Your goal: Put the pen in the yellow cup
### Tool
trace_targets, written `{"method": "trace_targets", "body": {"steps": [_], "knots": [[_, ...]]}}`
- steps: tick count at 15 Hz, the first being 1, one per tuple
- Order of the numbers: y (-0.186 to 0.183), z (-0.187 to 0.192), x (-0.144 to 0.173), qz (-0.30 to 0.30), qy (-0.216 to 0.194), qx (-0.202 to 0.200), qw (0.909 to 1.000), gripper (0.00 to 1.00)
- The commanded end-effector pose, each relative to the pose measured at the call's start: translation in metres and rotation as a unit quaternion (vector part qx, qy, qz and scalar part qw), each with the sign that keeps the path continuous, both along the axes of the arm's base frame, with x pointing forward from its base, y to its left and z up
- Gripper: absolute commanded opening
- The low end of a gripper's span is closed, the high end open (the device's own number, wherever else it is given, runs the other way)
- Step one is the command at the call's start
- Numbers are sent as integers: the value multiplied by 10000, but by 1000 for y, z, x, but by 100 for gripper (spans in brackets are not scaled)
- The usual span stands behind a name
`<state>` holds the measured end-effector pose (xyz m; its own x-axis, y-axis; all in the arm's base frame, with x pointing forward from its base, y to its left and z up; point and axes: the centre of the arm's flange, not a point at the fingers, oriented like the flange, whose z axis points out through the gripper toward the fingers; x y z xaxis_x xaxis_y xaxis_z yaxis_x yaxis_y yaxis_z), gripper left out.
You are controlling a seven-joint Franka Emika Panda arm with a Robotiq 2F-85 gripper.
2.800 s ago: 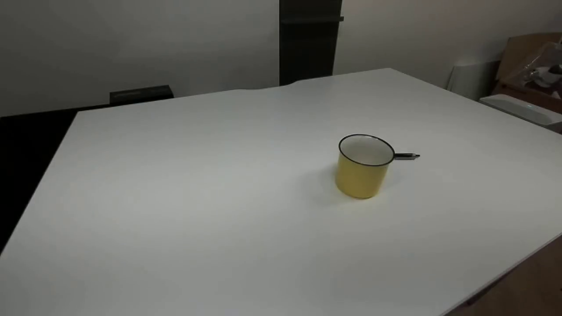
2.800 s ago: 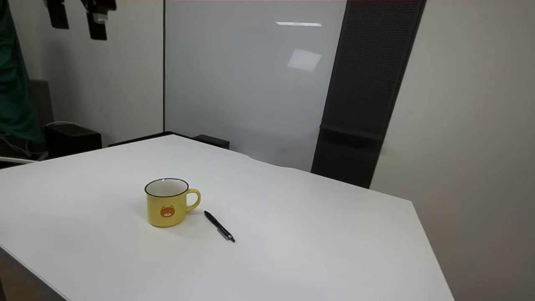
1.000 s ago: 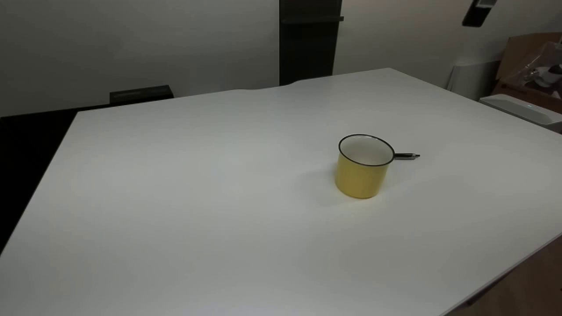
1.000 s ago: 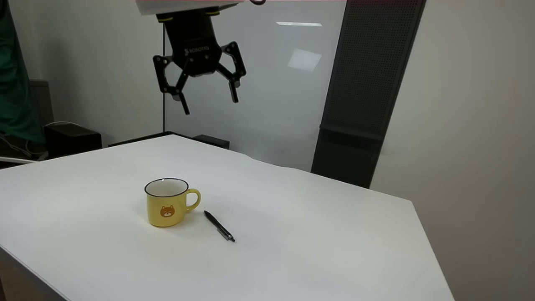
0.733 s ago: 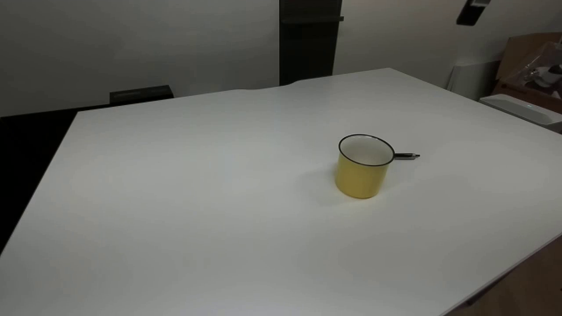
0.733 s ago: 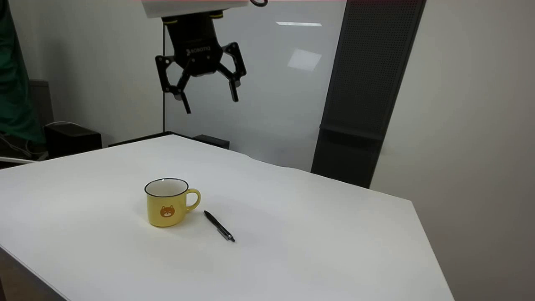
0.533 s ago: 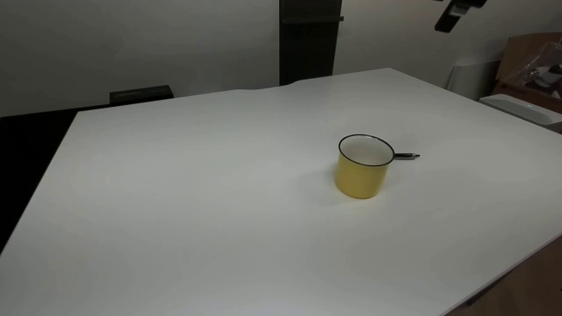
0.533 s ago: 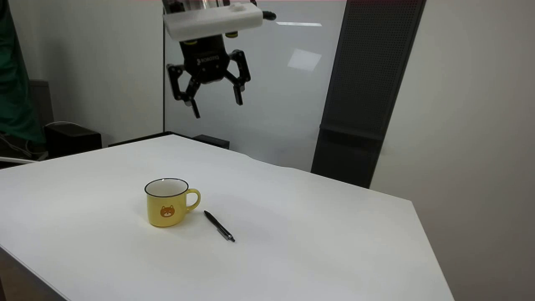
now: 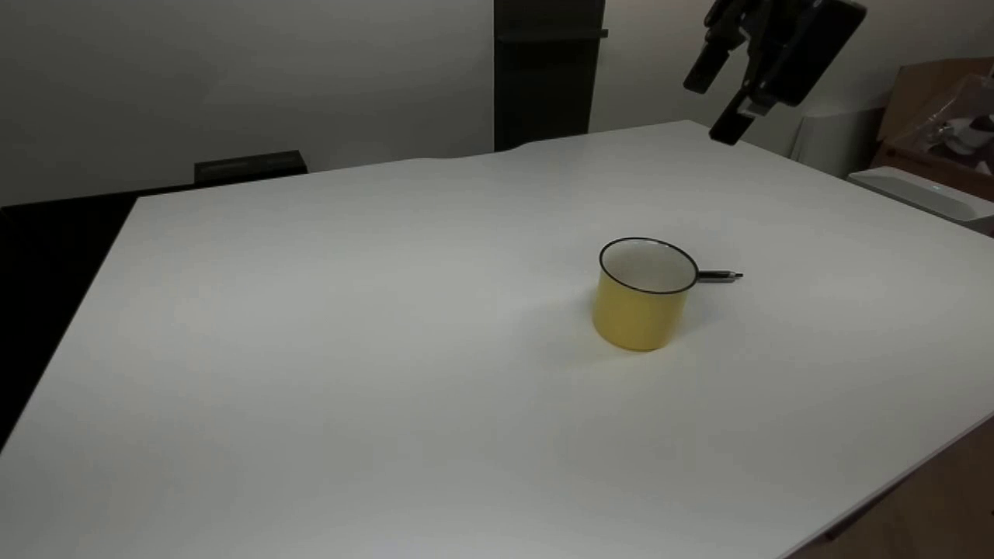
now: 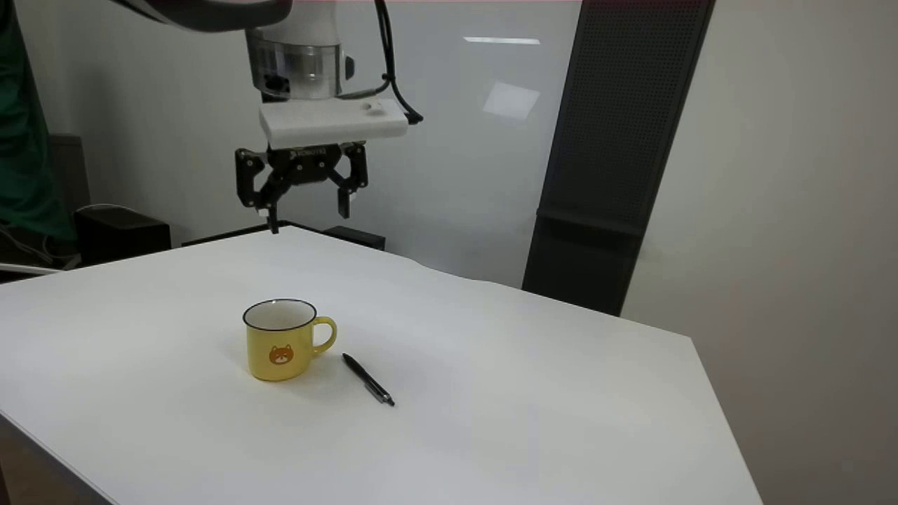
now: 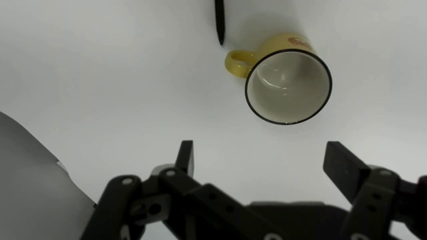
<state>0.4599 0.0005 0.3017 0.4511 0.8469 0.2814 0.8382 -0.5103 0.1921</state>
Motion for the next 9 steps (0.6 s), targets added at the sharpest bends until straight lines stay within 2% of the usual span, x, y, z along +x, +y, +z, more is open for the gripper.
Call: {"method": "trace_targets", "body": {"steps": [1, 5, 9], "knots": [[-7, -2, 1, 19, 40, 6, 10000, 100], [-1, -3, 0, 70, 43, -10, 10000, 100], [-25, -18, -1, -249, 109, -488, 9984, 100]]}}
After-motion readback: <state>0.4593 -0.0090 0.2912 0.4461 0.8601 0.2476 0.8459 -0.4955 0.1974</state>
